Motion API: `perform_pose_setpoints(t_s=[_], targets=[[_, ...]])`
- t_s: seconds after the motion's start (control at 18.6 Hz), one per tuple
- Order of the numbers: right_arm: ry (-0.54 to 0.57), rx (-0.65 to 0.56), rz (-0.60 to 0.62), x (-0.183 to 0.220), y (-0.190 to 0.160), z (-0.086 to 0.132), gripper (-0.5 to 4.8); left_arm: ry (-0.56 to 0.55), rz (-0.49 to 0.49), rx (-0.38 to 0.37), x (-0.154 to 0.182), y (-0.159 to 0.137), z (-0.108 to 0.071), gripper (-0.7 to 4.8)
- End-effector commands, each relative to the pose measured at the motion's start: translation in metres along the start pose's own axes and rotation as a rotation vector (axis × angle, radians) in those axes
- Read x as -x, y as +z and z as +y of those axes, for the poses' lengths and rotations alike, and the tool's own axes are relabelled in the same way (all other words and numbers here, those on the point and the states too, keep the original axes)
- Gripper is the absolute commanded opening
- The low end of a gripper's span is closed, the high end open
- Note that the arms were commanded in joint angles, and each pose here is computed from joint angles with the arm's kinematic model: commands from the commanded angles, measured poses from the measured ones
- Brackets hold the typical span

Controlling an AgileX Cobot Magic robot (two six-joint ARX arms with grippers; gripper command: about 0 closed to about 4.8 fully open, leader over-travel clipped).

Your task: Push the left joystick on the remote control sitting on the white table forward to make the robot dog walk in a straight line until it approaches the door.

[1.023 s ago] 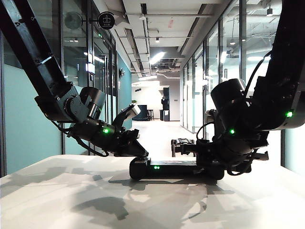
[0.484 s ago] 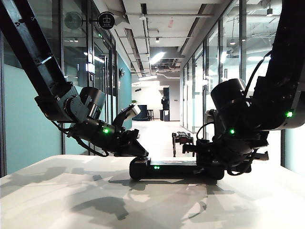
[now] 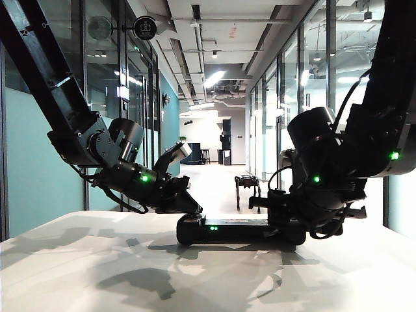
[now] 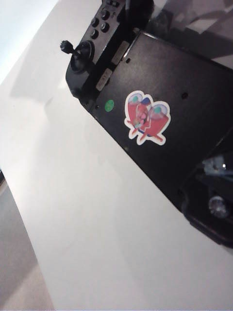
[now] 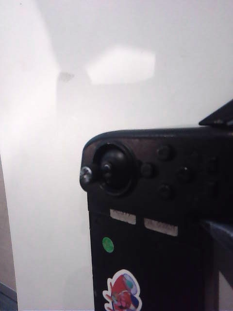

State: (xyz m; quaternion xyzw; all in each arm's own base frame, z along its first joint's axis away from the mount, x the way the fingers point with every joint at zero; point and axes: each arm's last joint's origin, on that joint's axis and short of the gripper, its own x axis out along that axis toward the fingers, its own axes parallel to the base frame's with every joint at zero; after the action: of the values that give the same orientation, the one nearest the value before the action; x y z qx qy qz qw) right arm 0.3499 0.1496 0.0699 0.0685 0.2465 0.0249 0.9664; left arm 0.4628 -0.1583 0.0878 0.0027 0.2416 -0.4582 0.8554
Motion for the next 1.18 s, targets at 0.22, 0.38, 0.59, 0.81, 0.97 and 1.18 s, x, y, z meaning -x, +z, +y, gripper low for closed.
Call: perform_pose_setpoints(t_s=[0.22,0.38,0.59,0.81,0.97,1.18], targets=[[0.007,-0.022,-0.028,0.0003,0.0043,0.0010,2.06,0.011,-0.004,-0.009,0.0005,0.0010,0.0014,-0.06],[0.007,-0.022,-0.028,0.0003,0.0043,0.0010,2.06,0.011,-0.004,-0.009,0.0005,0.0010,0.0014,-0.06],[0.007,-0.022,-0.028,0.0003,0.0043,0.0010,2.06,0.011,-0.004,-0.009,0.0005,0.0010,0.0014,-0.06],[0.007,-0.022,-0.028,0.0003,0.0043,0.0010,2.06,0.010,-0.003,-0.008,0.0005,0.0009,0.0014,-0.06],[0.007,-0.022,-0.028,0.0003,0.0044,0.0009,2.06,-0.032,-0.008,-0.007,0.0008,0.0014,0.0000,-0.06],[0.007,-0.021,-0.028,0.0003,0.0043,0.0008,2.06,-0.041,0.011,0.020,0.0047,0.0062,-0.0027,-0.06]])
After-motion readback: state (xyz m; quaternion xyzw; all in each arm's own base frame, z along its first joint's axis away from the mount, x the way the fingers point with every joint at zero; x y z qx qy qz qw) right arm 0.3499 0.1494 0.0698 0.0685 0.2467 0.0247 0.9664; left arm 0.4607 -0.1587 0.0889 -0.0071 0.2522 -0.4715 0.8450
